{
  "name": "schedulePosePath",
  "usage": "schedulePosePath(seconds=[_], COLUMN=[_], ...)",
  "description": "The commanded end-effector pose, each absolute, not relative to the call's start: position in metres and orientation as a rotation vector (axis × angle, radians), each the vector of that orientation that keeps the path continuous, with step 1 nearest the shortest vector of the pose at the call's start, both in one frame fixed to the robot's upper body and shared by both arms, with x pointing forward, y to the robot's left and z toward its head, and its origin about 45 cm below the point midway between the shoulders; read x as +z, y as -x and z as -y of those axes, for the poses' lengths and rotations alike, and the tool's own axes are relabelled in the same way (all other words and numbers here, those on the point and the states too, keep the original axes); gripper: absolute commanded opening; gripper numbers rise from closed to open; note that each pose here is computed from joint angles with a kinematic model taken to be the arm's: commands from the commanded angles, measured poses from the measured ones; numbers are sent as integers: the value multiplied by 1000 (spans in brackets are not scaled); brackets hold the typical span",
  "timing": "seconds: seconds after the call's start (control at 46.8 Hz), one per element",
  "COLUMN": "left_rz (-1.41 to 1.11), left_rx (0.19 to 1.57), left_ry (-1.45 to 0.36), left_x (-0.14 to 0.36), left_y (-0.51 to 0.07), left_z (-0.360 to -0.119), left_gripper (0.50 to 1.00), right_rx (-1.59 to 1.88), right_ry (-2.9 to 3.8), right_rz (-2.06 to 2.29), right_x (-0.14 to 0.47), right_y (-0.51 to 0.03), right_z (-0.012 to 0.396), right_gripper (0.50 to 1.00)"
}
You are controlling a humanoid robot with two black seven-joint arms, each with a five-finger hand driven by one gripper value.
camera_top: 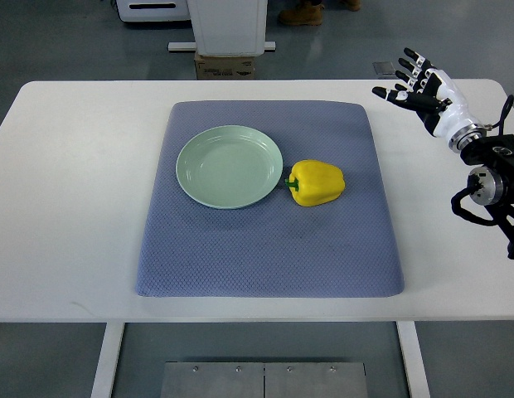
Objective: Place yellow pepper on plate with right hand
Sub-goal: 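Reach the right hand over the yellow pepper, fingers open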
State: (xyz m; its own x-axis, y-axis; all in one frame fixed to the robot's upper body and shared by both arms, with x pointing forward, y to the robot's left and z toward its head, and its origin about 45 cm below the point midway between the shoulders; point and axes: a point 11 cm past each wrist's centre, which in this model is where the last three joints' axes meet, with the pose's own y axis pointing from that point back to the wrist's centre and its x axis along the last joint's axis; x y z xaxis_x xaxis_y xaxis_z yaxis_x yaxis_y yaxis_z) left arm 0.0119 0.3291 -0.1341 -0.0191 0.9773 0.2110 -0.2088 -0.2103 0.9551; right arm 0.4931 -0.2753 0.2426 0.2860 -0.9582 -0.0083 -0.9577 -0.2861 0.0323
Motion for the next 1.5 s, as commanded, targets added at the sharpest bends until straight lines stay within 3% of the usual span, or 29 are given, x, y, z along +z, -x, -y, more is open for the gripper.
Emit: schedulePosePath(seconds=[0.0,0.299,1.474], left_rz=[-939,-939,-939], left_rx=[1454,1454,1454], left_ry=[-1203,-1203,-1203], left_x=[-134,-134,-134], left_y=[-12,-12,-12], left_z=[-330,-330,-330], left_gripper=[1000,1000,1000], right_rx=[95,321,734], right_ry=[-2538,-2611,-2434], right_rz=[1735,1372,676], right_x=[255,276,241], right_y=[-492,-480,-445], right_z=[268,227,169], right_gripper=[998,998,985])
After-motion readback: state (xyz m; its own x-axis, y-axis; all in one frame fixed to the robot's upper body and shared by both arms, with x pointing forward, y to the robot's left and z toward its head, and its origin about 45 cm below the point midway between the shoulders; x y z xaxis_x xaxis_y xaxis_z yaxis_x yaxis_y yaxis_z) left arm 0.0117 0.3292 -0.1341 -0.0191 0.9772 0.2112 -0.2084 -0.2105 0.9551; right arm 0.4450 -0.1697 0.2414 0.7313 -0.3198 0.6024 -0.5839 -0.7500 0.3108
